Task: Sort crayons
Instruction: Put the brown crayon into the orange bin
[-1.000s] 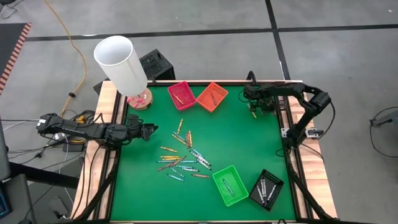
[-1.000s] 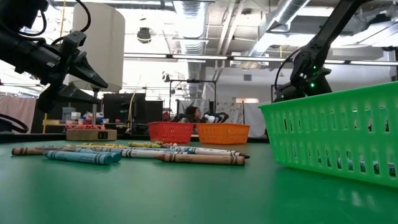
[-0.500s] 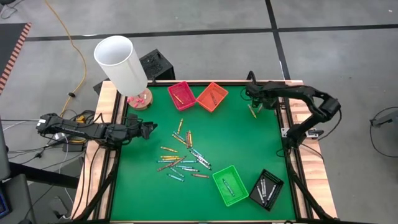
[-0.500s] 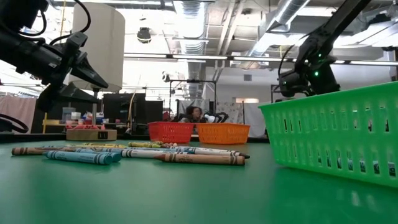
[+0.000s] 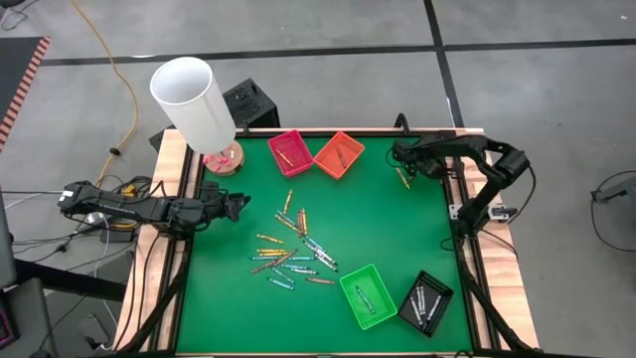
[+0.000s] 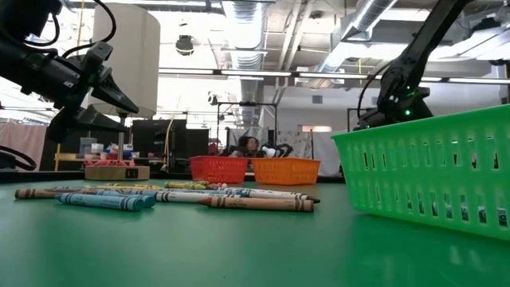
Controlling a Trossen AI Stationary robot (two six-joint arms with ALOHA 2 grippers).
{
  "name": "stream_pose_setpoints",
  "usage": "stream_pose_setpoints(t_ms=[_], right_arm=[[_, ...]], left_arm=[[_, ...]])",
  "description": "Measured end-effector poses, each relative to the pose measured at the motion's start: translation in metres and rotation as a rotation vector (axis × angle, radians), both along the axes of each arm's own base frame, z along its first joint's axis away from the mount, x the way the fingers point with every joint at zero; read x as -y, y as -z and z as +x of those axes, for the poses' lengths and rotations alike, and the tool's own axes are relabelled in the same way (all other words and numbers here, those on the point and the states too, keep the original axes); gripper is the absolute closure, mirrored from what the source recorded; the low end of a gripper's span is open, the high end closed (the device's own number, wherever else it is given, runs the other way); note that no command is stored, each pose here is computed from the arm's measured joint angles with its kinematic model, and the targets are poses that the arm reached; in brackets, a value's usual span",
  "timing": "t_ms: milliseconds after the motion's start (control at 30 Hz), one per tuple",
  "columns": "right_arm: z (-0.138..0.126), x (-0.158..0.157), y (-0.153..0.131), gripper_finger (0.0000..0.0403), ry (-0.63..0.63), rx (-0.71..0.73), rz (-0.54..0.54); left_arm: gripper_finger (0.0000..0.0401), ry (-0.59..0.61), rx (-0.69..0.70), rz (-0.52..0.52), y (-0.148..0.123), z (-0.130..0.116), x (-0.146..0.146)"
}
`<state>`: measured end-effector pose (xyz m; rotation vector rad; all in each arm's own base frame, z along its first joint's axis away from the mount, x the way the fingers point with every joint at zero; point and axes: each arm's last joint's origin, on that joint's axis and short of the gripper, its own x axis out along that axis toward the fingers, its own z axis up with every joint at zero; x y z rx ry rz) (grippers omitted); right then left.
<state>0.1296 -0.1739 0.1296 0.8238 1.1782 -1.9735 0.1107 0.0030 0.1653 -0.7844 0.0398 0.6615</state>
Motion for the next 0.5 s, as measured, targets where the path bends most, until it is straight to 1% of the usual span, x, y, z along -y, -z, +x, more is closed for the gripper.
stream_pose_setpoints(t_ms=[200, 300, 367, 500], right_arm=[[0.001, 0.001, 0.003, 0.0403, -0.017, -0.003, 0.017], [0.006, -0.003, 0.003, 0.0403, -0.049, 0.002, 0.016], [0.012, -0.006, 0.004, 0.0403, -0.069, 0.03, 0.017], [0.016, -0.013, 0.002, 0.0403, -0.106, 0.012, 0.029]], left_arm=[[0.0186, -0.006, -0.003, 0.008, 0.0, 0.0, 0.0], [0.0186, -0.006, -0.003, 0.008, 0.0, 0.0, 0.0], [0.0186, -0.005, -0.004, 0.009, 0.0, 0.0, 0.0], [0.0186, -0.003, -0.004, 0.008, 0.0, 0.0, 0.0]])
